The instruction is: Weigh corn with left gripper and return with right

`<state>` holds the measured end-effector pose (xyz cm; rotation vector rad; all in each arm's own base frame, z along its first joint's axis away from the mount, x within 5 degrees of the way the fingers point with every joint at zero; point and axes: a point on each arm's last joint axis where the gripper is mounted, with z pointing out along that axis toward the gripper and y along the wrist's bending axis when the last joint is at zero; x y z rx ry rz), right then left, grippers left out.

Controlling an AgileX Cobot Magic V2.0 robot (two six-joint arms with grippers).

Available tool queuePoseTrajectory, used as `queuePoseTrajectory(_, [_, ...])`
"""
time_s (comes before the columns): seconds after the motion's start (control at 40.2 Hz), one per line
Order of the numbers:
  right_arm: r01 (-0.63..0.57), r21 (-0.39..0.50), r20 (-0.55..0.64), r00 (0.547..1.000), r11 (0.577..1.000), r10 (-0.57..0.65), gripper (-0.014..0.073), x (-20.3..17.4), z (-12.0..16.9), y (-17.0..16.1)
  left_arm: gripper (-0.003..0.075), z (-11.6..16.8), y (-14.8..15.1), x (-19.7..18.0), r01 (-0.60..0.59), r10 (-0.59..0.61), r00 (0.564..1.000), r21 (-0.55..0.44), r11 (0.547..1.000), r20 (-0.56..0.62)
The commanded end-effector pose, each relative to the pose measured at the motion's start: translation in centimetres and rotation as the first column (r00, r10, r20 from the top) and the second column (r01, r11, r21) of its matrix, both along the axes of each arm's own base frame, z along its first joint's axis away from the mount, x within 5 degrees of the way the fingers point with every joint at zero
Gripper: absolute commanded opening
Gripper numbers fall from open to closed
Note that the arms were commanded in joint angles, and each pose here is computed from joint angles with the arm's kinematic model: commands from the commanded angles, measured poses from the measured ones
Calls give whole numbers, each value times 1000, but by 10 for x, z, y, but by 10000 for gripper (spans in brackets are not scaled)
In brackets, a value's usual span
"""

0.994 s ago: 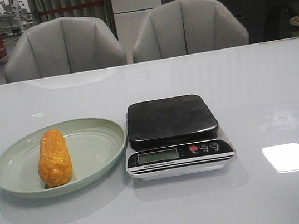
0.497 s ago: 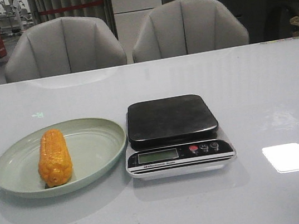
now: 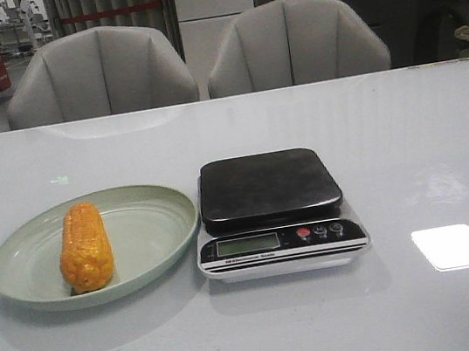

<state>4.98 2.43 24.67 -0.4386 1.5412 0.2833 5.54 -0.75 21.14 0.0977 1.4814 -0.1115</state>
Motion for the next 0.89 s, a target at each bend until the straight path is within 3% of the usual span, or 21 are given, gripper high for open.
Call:
queuePoseTrajectory(0.0, [6, 23, 92, 996, 1000, -9, 139, 0, 15, -1, 132, 8, 0, -3, -1, 4, 996, -32, 999, 90])
queuePoseTrajectory(0.696, [7, 22, 90, 996, 1000, -9, 139, 0, 15, -1, 132, 8, 3, -2, -48, 51, 995, -32, 998, 90])
queuePoseTrajectory(0.87, [64, 23, 93, 993, 998, -66, 139, 2, 9, -3, 132, 8, 3, -2, -48, 51, 995, -32, 998, 90])
